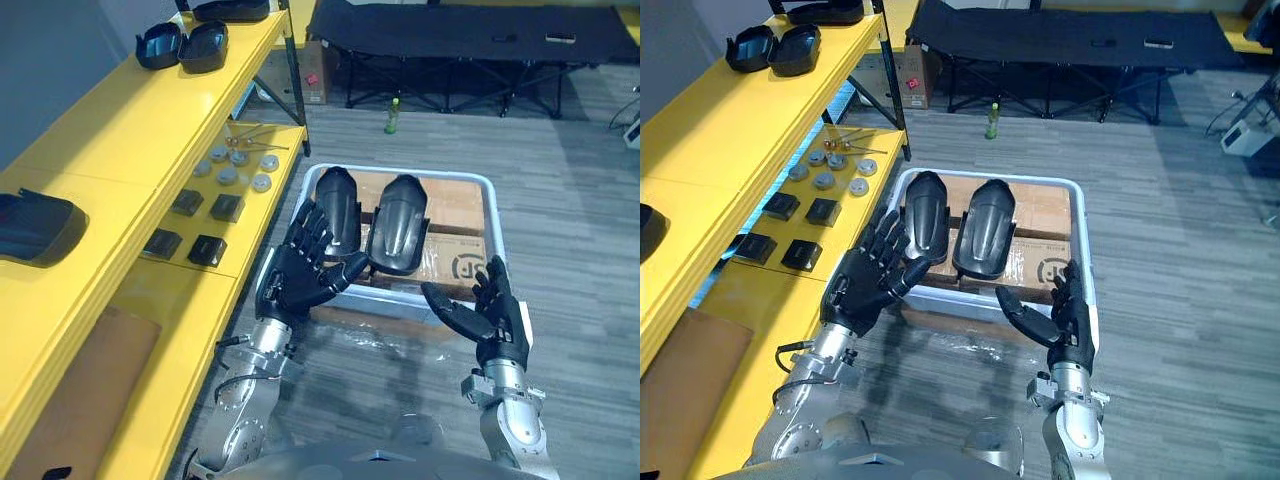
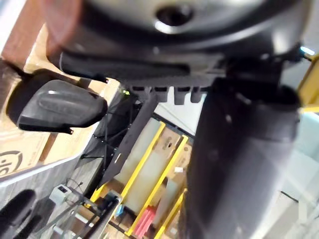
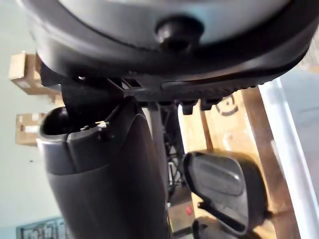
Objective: Walk over and take three plastic housings, then place them on the shelf
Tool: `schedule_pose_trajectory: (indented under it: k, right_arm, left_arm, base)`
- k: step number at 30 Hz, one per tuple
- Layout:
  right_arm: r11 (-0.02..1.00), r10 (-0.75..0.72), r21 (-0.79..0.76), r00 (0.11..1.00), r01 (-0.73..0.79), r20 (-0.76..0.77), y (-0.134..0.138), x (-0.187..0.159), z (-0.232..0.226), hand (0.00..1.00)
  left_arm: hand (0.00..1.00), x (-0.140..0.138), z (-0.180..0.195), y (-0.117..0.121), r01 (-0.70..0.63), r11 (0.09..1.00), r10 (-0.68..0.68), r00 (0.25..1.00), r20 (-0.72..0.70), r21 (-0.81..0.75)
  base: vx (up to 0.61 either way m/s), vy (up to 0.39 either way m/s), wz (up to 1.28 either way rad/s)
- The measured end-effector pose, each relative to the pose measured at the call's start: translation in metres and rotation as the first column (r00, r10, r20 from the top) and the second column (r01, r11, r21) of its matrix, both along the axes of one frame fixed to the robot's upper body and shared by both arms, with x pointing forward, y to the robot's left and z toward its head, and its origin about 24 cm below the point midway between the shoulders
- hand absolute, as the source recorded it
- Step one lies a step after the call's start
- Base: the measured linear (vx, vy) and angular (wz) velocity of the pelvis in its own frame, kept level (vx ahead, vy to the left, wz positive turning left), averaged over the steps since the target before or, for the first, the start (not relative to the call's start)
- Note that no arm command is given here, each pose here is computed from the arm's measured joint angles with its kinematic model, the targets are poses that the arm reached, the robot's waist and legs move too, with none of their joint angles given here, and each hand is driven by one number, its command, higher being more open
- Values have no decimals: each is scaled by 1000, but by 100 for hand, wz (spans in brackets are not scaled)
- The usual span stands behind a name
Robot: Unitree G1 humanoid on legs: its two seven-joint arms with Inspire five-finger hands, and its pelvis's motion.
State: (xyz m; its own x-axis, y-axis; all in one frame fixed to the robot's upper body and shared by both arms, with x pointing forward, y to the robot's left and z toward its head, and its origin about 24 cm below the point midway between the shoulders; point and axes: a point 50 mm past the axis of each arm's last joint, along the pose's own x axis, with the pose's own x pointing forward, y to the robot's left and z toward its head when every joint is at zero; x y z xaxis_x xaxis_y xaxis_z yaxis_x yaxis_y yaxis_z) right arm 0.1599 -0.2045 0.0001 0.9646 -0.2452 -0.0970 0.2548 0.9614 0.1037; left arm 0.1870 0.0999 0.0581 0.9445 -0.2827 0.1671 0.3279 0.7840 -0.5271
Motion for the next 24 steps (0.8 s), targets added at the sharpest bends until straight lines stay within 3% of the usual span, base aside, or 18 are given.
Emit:
schedule_pose_trajectory:
  k: [7,8,19,24]
  right_arm:
    - [994,64,86,998,-66,31,29,12,1,100]
    - [991,-2,134,999,-4,46,21,16,2,100]
    - [992,18,125,999,-22,35,21,15,0,100]
    - [998,33,59,998,-30,-46,18,14,-8,100]
  left_arm:
    - [100,-3,-6,18,-74,996,75,997,-29,49]
    - [100,10,14,33,-194,981,193,979,59,20]
    - [100,9,12,39,-243,970,242,969,41,15]
    - [100,8,11,39,-261,965,261,965,29,-2]
  base:
    - [-45,232,-56]
    - [-6,35,-8]
    - [-2,-16,-9]
    - [11,-38,-16]
